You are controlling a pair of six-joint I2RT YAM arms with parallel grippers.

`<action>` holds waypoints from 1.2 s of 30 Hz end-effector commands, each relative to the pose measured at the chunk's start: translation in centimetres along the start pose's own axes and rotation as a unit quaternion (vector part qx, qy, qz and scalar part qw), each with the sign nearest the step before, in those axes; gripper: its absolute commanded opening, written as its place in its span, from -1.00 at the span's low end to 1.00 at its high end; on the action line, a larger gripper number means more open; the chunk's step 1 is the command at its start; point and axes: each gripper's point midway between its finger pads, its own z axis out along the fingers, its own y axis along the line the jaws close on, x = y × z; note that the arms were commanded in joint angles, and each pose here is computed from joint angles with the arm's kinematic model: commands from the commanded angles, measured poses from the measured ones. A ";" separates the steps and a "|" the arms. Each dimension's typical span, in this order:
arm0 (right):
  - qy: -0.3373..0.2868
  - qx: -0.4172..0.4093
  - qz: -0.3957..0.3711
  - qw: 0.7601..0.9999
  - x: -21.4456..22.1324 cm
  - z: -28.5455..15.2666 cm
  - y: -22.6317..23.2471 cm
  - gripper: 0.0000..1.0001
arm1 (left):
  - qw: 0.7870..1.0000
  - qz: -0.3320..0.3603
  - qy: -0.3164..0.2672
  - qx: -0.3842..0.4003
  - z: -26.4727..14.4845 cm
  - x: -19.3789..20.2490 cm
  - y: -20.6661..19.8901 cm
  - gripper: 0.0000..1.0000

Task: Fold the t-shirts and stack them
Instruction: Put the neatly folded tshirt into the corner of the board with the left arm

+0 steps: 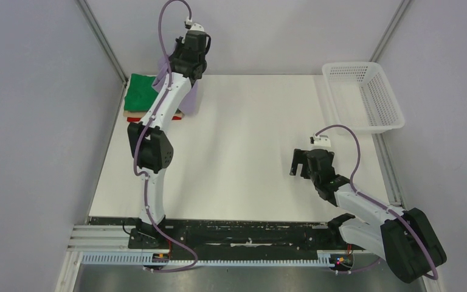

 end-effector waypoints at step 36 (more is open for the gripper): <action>-0.022 0.046 -0.005 0.999 -2.0 0.0 -1.3 0.96 | 0.997 -0.063 0.020 -0.035 8.0 2.8 6.1 -0.96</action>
